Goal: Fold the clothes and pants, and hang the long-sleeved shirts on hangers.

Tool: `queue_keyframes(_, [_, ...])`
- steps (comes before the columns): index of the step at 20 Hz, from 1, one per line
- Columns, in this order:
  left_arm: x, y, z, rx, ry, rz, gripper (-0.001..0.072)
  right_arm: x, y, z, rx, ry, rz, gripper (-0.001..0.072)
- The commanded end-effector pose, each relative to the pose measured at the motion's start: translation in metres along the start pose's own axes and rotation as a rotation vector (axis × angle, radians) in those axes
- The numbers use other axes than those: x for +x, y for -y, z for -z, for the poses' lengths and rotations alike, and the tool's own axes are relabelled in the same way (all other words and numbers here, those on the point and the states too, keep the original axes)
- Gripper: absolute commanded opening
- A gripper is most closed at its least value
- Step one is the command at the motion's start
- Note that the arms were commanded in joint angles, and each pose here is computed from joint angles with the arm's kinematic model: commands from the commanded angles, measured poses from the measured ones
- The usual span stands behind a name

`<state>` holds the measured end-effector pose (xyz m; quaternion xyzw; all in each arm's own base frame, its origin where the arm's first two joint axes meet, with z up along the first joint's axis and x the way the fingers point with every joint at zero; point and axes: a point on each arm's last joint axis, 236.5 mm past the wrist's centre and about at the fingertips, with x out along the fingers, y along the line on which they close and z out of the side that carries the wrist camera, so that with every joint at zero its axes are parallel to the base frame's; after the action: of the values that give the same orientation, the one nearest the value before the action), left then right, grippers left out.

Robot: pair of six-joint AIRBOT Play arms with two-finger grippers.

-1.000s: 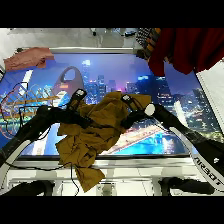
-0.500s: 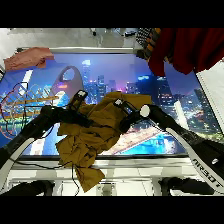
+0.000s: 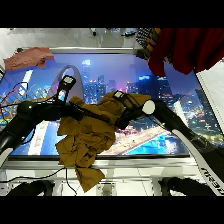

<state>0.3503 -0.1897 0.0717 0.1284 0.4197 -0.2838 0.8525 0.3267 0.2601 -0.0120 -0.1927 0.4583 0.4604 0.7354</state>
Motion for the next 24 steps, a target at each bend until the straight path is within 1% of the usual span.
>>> queue_keyframes(1, [0.004,0.003,0.002,-0.017,-0.012,0.016,0.0031,0.024,-0.019,-0.012,0.019,0.044,0.053,0.0551])
queue_keyframes(4, [0.007,0.006,0.004,-0.019,-0.022,0.026,0.0031,0.03,0.021,-0.033,0.26,0.162,0.255,0.0537])
queue_keyframes(5, [0.007,0.007,0.005,-0.018,-0.028,0.028,0.0031,0.028,0.036,-0.028,0.324,0.166,0.301,0.0486])
queue_keyframes(8, [0.006,0.008,0.011,-0.015,-0.052,0.033,0.003,0.02,0.064,-0.012,0.409,0.147,0.347,0.0485])
queue_keyframes(9, [0.006,0.008,0.011,-0.015,-0.054,0.034,0.003,0.017,0.073,-0.007,0.428,0.145,0.359,0.0445])
queue_keyframes(11, [0.006,0.009,0.011,-0.015,-0.053,0.034,0.003,0.017,0.085,0.001,0.433,0.132,0.374,0.0255])
queue_keyframes(12, [0.006,0.009,0.011,-0.015,-0.053,0.034,0.003,0.023,0.088,0.007,0.432,0.111,0.374,0.0178])
queue_keyframes(13, [0.006,0.009,0.011,-0.016,-0.052,0.034,0.0031,0.031,0.089,0.017,0.444,0.079,0.368,0.0053])
queue_keyframes(15, [0.002,0.009,0.008,-0.015,-0.039,0.034,0.003,0.032,0.088,0.023,0.455,0.051,0.361,0.0054])
queue_keyframes(16, [-0.003,0.009,0.004,-0.011,-0.023,0.028,0.003,0.023,0.087,0.015,0.43,0.066,0.364,0.0054])
queue_keyframes(18, [-0.023,-0.004,-0.01,0.029,0.027,-0.032,0.0031,-0.022,0.088,-0.025,0.299,0.138,0.39,0.0054])
queue_keyframes(20, [-0.061,-0.024,-0.04,0.065,0.125,-0.119,0.003,-0.105,0.094,-0.078,0.217,0.283,0.457,0.0054])
queue_keyframes(22, [-0.111,-0.042,-0.078,0.069,0.254,-0.195,0.0031,-0.209,0.095,-0.125,0.172,0.471,0.548,0.0051])
queue_keyframes(24, [-0.175,-0.052,-0.121,0.078,0.422,-0.259,0.0031,-0.308,0.072,-0.158,0.108,0.639,0.607,0.0051])
